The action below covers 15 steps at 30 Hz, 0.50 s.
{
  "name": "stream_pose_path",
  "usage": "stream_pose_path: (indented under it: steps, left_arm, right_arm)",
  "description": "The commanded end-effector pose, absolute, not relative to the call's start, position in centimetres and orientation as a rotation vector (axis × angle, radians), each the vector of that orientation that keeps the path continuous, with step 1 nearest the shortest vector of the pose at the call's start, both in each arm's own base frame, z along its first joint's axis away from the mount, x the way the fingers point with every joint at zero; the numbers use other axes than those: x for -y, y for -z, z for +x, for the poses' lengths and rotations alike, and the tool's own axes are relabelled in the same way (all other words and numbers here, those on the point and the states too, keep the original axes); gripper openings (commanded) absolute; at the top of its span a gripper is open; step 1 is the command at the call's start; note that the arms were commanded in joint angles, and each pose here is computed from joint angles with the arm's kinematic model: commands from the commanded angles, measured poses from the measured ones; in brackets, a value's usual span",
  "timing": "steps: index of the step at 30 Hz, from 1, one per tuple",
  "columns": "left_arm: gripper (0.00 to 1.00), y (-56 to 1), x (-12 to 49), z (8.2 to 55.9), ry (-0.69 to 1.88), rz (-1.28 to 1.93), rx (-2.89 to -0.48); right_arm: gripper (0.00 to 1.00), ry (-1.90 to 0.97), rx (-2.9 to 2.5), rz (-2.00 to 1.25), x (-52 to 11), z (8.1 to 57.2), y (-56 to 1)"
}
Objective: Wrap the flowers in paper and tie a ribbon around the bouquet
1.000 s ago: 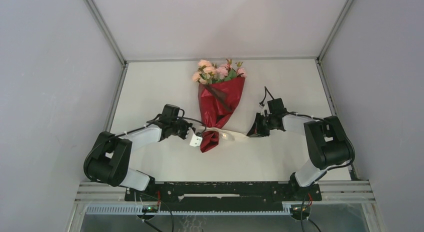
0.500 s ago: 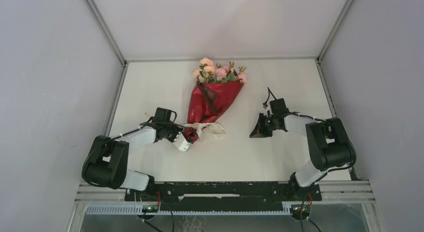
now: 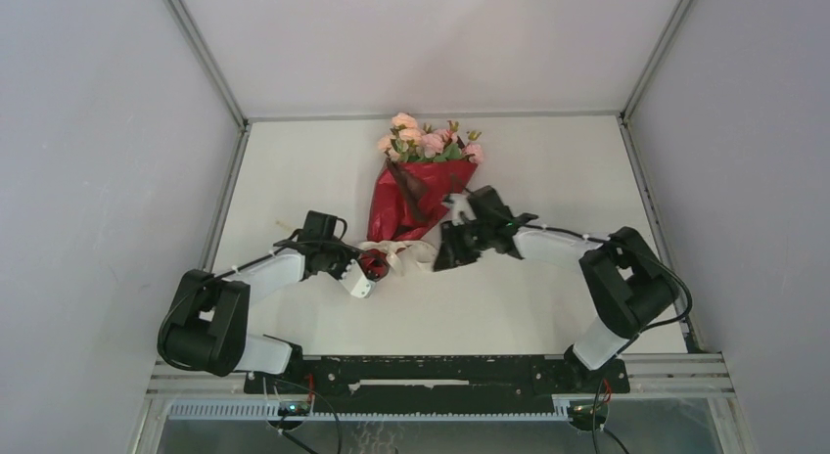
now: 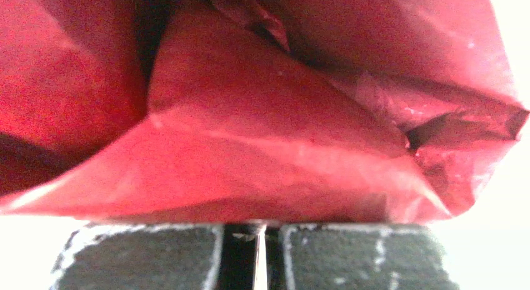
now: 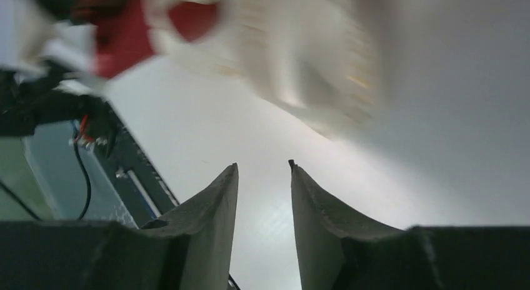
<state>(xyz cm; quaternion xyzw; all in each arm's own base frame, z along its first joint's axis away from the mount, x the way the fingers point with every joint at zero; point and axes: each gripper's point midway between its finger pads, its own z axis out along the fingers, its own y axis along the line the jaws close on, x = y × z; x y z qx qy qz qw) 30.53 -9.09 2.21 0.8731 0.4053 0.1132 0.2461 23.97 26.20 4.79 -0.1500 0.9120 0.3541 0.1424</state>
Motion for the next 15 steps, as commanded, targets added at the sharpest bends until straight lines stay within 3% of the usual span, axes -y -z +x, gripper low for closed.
stream_pose_path:
  steps: [1,5,15]
  left_arm:
    - [0.00,-2.3,9.6,29.9,-0.295,2.381,-1.069]
    - [0.00,-2.2,9.5,29.7,-0.290,2.377,-1.072]
    - [0.00,-2.2,9.6,29.6,-0.300,2.365,-1.068]
  right_arm:
    - [0.50,-1.184,-2.268,-0.771,-34.3,24.6,-10.0]
    - [0.66,-1.251,-2.163,-0.775,-37.7,25.7,-11.5]
    - [0.61,-1.210,-2.227,-0.829,-39.8,26.4,-8.0]
